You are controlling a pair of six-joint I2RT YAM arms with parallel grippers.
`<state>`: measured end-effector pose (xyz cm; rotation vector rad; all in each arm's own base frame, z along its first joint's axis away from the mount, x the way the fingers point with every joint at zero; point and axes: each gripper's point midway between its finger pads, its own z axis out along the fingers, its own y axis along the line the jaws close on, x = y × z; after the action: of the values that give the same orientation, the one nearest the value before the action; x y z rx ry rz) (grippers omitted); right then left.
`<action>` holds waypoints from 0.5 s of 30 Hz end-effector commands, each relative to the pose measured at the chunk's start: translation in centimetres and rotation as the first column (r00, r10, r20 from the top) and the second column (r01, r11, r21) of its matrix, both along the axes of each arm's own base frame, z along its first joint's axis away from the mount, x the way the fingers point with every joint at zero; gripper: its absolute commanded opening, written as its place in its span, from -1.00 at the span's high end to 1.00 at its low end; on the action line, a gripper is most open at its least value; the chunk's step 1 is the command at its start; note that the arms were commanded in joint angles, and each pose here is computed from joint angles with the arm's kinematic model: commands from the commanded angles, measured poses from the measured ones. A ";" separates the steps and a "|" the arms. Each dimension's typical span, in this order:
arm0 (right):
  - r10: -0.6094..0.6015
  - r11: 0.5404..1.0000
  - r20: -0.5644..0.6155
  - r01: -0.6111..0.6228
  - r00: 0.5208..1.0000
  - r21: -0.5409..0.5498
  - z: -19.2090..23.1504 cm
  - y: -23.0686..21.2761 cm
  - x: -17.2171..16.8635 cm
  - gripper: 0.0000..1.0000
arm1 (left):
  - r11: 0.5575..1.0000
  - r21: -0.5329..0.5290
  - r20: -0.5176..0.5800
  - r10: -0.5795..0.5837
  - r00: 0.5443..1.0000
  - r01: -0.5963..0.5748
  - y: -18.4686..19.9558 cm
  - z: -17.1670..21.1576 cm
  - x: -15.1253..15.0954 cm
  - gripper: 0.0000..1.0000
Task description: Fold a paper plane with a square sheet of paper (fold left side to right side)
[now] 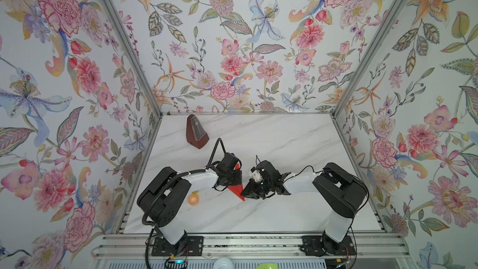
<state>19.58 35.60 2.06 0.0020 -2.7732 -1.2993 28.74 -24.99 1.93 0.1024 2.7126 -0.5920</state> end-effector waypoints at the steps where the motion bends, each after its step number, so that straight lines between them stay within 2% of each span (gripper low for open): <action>1: -0.018 0.989 -0.080 0.006 0.997 -0.150 -3.8 -2.5 -1.5 0.68 | 0.998 0.021 0.022 0.051 0.998 -0.051 1.3 0.8 0.7 1.00; 9: -0.019 0.988 -0.079 0.007 0.997 -0.151 -3.6 -2.6 -1.5 0.72 | 0.997 0.016 0.036 0.076 0.996 -0.077 1.9 1.0 0.9 1.00; 15: -0.021 0.987 -0.081 0.008 0.996 -0.160 -3.8 -2.7 -1.4 0.92 | 0.998 0.002 0.019 0.070 0.997 -0.070 1.5 0.3 1.0 1.00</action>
<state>19.64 35.35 1.76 0.0012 -2.7871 -1.2742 28.86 -24.33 2.52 0.0659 2.7060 -0.5966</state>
